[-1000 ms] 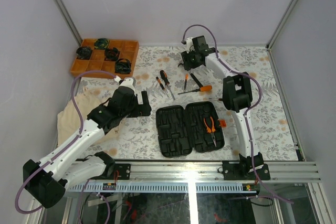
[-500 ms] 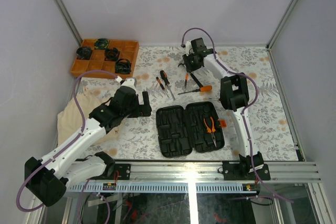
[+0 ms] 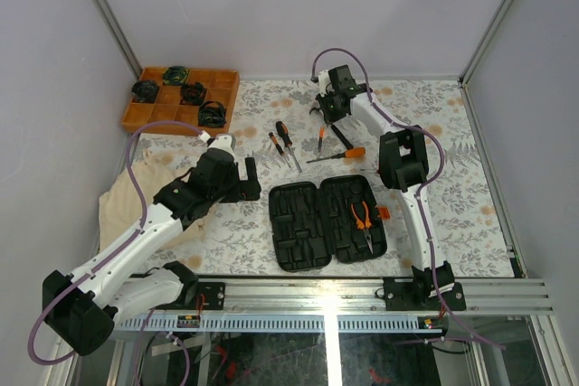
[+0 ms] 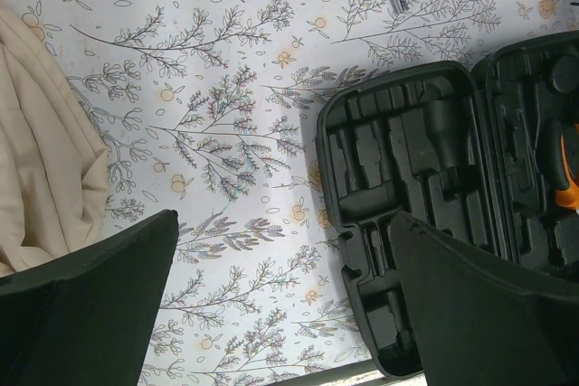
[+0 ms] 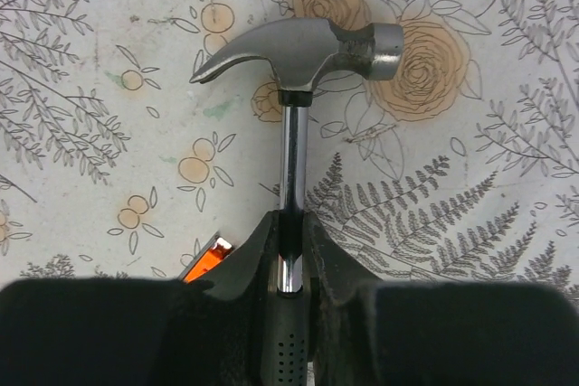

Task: Sort the tools into containers
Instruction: Pick up the hammer at the center of the board.

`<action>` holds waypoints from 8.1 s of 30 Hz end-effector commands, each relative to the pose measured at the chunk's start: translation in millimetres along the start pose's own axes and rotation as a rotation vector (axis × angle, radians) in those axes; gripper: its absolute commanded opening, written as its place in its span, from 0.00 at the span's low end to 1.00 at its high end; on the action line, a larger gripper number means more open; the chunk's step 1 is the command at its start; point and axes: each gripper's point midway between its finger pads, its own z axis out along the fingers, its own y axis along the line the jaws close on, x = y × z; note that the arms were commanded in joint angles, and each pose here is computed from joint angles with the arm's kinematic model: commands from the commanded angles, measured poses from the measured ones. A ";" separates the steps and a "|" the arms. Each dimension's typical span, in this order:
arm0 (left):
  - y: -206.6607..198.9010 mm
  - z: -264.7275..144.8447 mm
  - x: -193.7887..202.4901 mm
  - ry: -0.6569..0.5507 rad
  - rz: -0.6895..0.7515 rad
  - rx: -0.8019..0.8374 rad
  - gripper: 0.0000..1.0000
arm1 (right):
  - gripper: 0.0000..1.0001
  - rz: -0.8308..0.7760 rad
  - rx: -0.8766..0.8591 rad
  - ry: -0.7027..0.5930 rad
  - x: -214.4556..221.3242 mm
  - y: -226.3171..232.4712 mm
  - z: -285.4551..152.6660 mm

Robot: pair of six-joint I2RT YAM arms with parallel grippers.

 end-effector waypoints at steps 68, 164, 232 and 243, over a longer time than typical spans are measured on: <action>-97.6 -54.2 -23.6 -0.087 -0.159 0.600 0.84 | 0.00 -0.130 -0.499 -0.684 98.3 284.1 -320.6; -115.9 -156.2 -98.0 -1.107 0.422 0.889 0.00 | 0.75 1.505 -0.661 -0.660 12.3 246.4 -340.4; -89.9 -143.2 -76.8 -0.728 0.201 0.749 0.66 | 0.00 0.918 -0.339 -0.784 46.5 222.4 -329.1; -95.0 -111.0 -75.6 -0.539 0.046 0.701 0.61 | 0.00 0.494 -0.095 -0.622 65.8 204.2 -343.4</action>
